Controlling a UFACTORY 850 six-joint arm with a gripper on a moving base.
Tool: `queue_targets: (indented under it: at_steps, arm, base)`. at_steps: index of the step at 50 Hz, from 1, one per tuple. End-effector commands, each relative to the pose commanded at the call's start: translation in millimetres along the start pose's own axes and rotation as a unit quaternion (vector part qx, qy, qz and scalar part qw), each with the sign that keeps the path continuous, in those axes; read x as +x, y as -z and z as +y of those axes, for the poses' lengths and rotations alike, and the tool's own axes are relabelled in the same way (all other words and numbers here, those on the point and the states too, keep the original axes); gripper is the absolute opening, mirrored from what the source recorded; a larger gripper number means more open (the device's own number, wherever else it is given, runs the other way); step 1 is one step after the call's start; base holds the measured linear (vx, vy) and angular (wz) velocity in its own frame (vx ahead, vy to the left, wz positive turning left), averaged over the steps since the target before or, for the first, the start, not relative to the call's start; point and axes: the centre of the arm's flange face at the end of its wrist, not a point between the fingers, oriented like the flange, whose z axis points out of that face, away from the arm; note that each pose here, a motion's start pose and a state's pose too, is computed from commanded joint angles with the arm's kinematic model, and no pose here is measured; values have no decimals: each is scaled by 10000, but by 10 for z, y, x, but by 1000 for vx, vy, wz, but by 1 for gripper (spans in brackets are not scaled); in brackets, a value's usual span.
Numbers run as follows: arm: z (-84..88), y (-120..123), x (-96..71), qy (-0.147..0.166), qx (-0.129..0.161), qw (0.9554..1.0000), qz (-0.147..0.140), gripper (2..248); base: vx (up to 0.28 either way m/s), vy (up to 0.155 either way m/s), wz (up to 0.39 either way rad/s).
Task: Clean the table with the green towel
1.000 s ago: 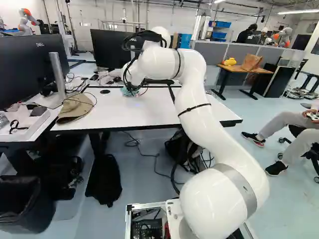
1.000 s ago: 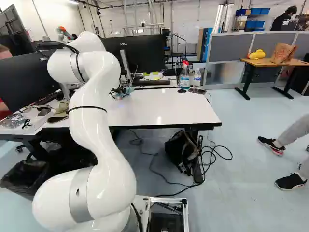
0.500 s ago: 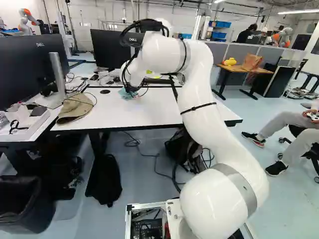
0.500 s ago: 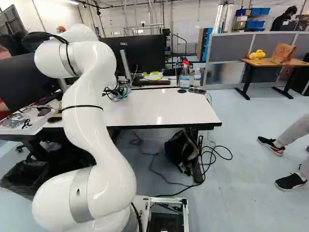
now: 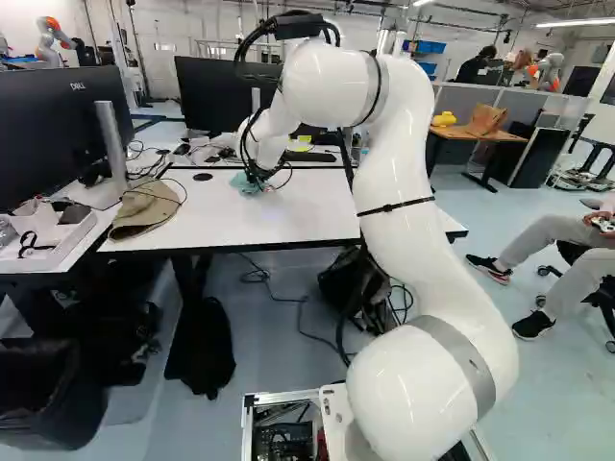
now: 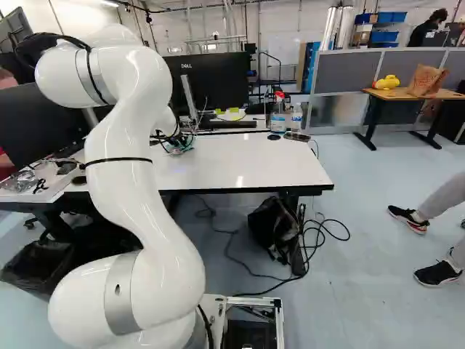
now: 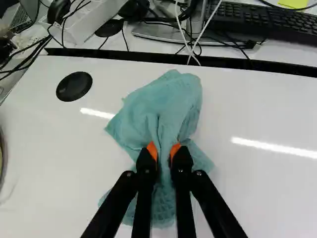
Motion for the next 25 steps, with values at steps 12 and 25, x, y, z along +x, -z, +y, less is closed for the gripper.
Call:
queue_targets:
  at_steps: [12,25]
  arm:
    - [149,156,-111,-71,-78,9999,-86,47]
    - [178,213,-116,-87,-92,9999,-82,47]
  base:
    - [0,0,0]
    - [0,0,0]
